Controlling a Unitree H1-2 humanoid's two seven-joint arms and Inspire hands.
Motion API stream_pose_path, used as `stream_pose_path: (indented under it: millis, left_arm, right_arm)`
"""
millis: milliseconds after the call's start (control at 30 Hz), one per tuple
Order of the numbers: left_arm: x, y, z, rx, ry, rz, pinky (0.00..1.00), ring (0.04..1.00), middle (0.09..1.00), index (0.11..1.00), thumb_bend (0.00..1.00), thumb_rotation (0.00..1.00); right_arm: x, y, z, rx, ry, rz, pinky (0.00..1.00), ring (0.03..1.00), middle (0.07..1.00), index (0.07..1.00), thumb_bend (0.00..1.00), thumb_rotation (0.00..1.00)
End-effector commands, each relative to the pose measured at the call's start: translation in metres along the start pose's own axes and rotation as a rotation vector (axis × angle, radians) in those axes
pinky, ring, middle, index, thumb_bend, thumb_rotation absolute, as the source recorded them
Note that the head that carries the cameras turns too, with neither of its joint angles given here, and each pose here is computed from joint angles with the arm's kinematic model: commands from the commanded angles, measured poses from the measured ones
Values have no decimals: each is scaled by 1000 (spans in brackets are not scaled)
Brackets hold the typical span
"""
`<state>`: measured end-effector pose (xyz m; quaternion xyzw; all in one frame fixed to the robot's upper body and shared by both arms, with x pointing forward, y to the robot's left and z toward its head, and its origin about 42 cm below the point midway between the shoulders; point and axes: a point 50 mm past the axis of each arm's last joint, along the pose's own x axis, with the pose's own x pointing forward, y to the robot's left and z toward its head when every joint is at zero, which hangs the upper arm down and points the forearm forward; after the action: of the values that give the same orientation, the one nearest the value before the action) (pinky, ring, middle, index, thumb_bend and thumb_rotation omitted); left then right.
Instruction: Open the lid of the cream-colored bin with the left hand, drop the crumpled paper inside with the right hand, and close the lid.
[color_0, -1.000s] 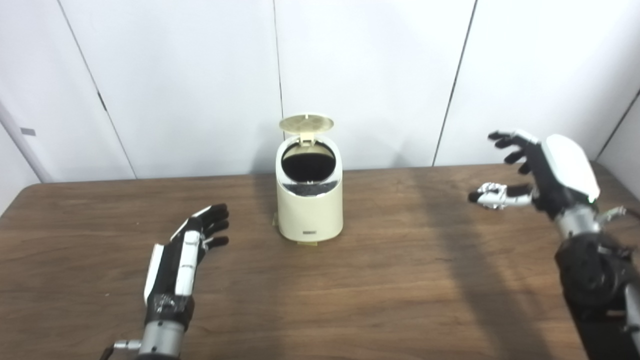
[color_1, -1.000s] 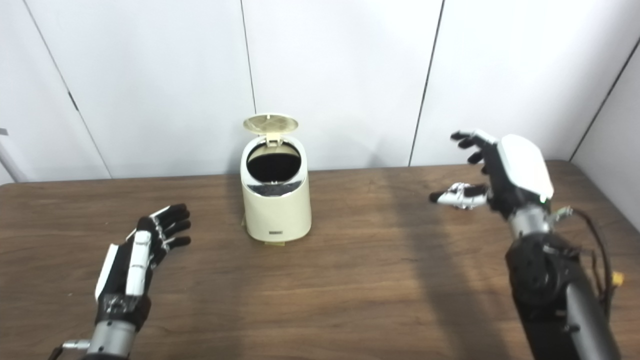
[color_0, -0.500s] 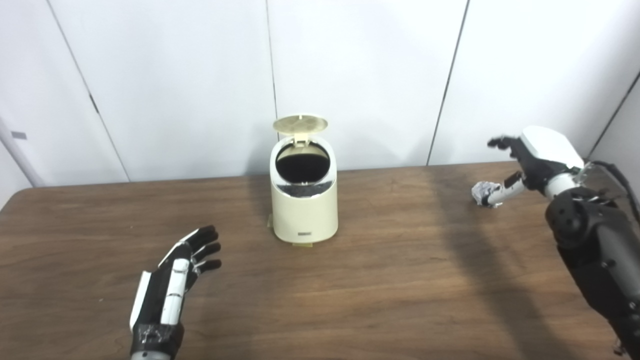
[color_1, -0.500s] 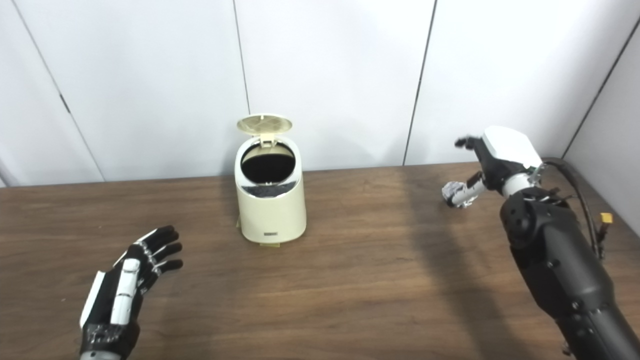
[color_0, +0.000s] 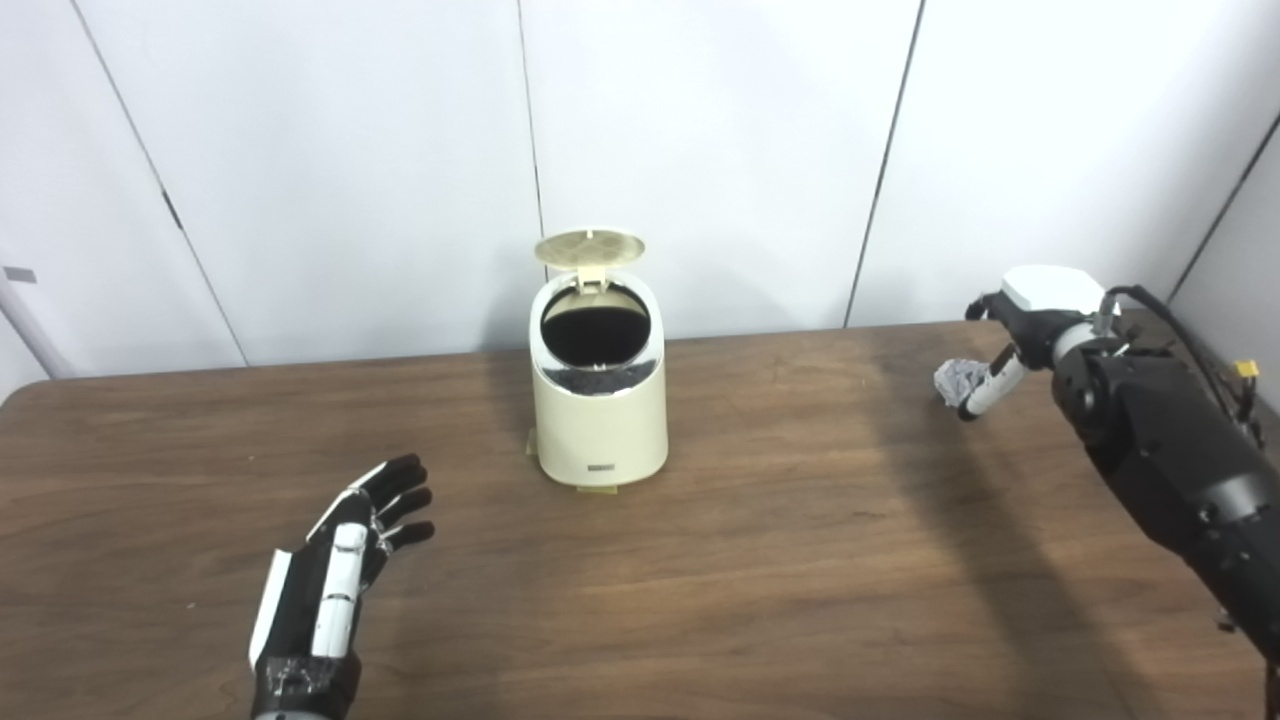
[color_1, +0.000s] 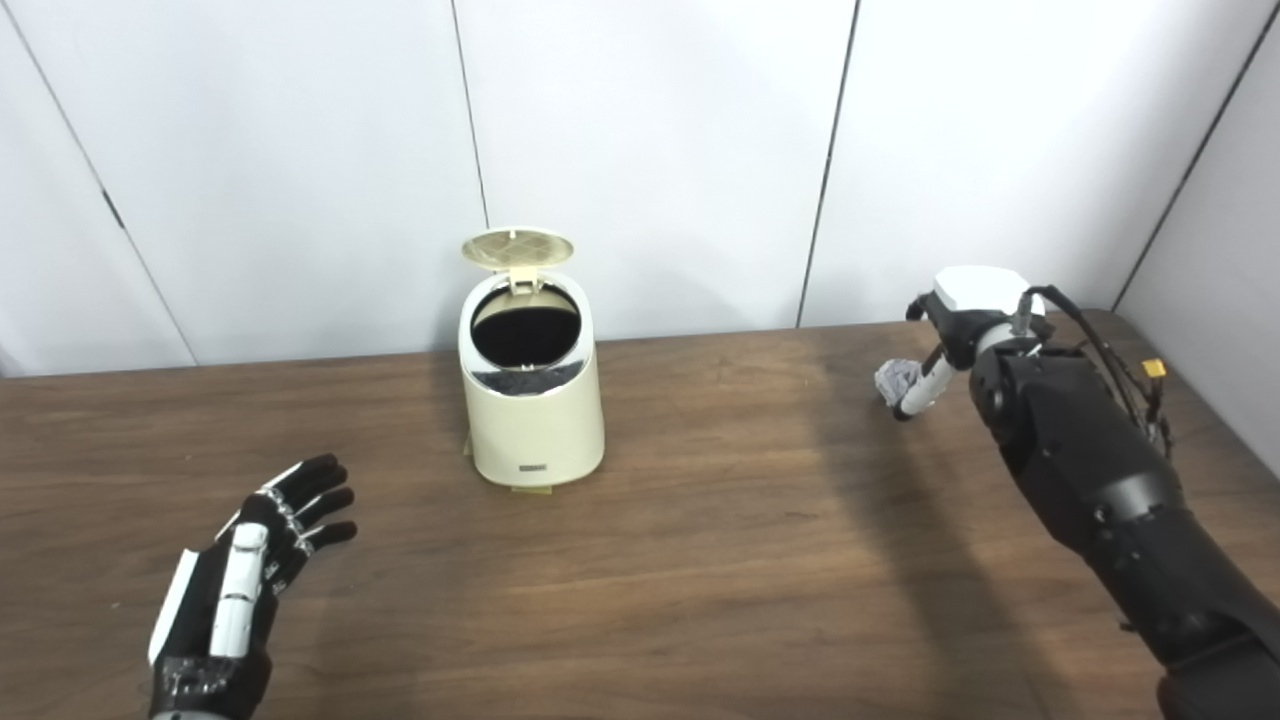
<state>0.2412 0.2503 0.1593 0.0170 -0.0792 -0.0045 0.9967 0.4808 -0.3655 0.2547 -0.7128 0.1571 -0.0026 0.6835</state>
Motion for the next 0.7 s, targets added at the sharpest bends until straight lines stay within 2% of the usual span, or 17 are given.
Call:
stream_pose_path:
  millis: [0, 167, 400, 533, 667]
  left_arm:
    - [-17, 0, 1, 0, -14, 3, 744, 816, 830, 843, 501, 887]
    - [-17, -1, 0, -11, -8, 9, 736, 811, 826, 842, 478, 896]
    - [-17, -2, 0, -18, -6, 8, 741, 809, 825, 842, 471, 894]
    - [-17, -3, 1, -14, -6, 10, 734, 805, 822, 837, 479, 895]
    - [-17, -3, 0, -10, -3, 10, 738, 807, 821, 833, 484, 895]
  right_arm:
    - [6, -34, -4, 31, -3, -96, 538, 741, 841, 823, 929, 256]
    - [15, -26, -5, 94, 4, -75, 597, 784, 870, 838, 914, 206]
    - [19, -24, -1, 81, -17, -42, 576, 763, 865, 831, 892, 175]
    - [17, -25, 1, 104, -54, -37, 592, 772, 868, 812, 887, 96]
    - [15, -25, 5, 126, -94, -50, 608, 778, 868, 816, 890, 58]
